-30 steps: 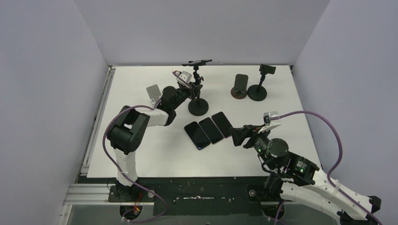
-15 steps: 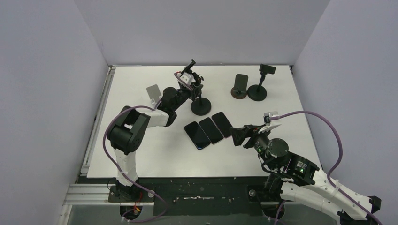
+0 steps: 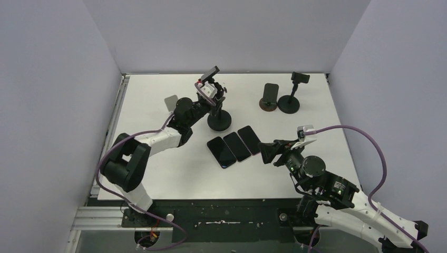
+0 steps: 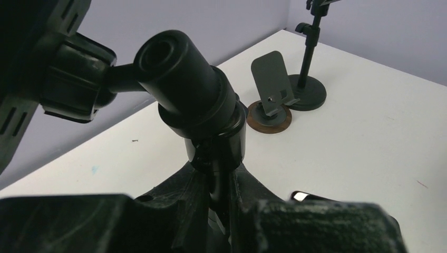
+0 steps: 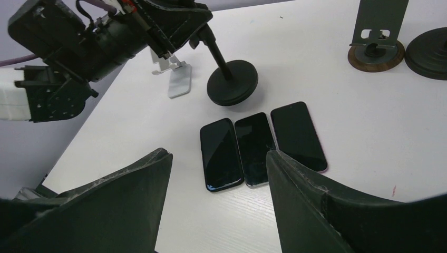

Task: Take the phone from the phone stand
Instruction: Pick up the phone stand with the phone at the center of the board, then place the phone stand with the phone at the center of the board.

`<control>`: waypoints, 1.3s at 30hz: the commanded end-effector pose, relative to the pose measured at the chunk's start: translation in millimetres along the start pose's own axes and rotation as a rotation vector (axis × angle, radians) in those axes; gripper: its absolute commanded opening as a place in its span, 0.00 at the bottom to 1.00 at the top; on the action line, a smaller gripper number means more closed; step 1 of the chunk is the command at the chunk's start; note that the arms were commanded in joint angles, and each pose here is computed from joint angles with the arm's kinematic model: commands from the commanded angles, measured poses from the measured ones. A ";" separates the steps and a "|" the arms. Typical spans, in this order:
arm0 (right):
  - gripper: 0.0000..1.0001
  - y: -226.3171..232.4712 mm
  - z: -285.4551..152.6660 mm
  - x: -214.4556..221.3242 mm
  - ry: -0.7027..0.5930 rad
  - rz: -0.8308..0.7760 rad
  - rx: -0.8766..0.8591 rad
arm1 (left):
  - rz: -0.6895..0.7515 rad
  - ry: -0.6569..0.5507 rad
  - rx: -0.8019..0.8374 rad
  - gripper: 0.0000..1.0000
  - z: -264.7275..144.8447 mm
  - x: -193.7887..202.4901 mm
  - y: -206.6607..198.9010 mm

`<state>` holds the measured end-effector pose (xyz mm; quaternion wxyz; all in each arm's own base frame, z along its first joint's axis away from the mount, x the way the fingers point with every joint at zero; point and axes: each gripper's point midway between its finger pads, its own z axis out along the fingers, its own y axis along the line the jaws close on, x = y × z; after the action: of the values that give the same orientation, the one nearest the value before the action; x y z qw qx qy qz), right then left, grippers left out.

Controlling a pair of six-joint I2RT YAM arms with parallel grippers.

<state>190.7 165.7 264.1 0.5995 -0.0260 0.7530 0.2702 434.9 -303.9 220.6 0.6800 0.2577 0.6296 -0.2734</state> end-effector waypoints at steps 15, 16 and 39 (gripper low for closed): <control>0.67 30.0 19.1 -2.1 -0.052 0.009 -0.117 | 0.166 -0.107 -0.295 0.00 -143.4 -127.7 -26.1; 0.67 31.9 20.8 -0.6 -0.049 0.009 -0.123 | 0.150 -0.086 -0.316 0.00 -150.5 -121.9 -29.4; 0.67 39.4 26.6 3.8 -0.027 0.037 -0.134 | -0.152 -0.080 -0.683 0.00 -213.9 -39.5 -81.7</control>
<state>196.5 213.3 257.1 0.5885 -0.0655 0.7399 0.3193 223.6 -212.7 199.8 0.7022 0.0978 0.7046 -0.0300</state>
